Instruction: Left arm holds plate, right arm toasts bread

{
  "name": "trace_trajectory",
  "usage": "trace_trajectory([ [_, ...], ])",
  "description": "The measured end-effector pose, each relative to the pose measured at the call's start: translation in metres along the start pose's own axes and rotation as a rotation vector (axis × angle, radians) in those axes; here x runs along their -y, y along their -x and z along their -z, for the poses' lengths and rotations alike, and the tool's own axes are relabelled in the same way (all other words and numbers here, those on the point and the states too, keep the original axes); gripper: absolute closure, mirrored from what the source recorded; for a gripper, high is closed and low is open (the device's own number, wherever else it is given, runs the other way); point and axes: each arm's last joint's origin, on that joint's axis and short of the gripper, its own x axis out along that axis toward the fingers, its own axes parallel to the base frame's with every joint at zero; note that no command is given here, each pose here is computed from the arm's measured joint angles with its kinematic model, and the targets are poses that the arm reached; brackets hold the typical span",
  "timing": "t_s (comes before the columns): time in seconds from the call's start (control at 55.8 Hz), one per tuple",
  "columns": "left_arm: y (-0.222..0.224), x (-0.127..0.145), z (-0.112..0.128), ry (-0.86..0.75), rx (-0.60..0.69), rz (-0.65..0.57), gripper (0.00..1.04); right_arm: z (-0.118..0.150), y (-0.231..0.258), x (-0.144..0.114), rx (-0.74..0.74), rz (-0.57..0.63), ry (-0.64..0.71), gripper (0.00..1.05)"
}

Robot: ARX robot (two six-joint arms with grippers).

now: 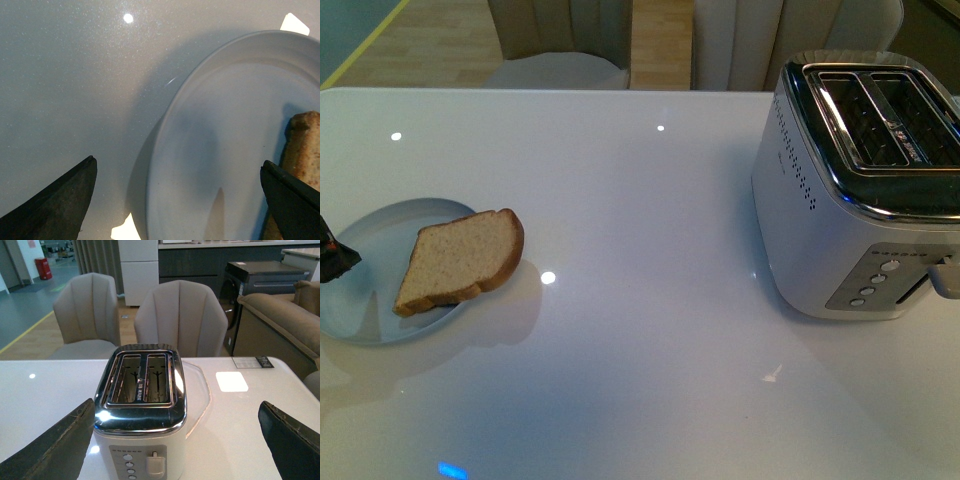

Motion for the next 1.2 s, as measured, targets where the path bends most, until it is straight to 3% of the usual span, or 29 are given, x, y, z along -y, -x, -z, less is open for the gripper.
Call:
trace_trajectory([
  [0.376, -0.018, 0.007, -0.002, -0.045, 0.009, 0.006, 0.08, 0.000, 0.000, 0.000, 0.000, 0.000, 0.000, 0.09],
  [0.538, -0.021, 0.011, 0.000, -0.058, 0.002, -0.004, 0.31, 0.000, 0.000, 0.000, 0.000, 0.000, 0.000, 0.09],
  [0.627, -0.023, 0.014, 0.003, -0.064, -0.008, -0.012, 0.52, 0.000, 0.000, 0.000, 0.000, 0.000, 0.000, 0.09],
  [0.896, -0.022, 0.014, 0.008, -0.037, -0.029, -0.003, 0.95, 0.000, 0.000, 0.000, 0.000, 0.000, 0.000, 0.09],
  [0.986, -0.020, 0.014, 0.008, 0.006, -0.037, 0.023, 1.02, 0.000, 0.000, 0.000, 0.000, 0.000, 0.000, 0.09],
  [1.201, 0.000, 0.001, 0.013, 0.121, -0.052, 0.021, 1.02, 0.000, 0.000, 0.000, 0.000, 0.000, 0.000, 0.09],
])
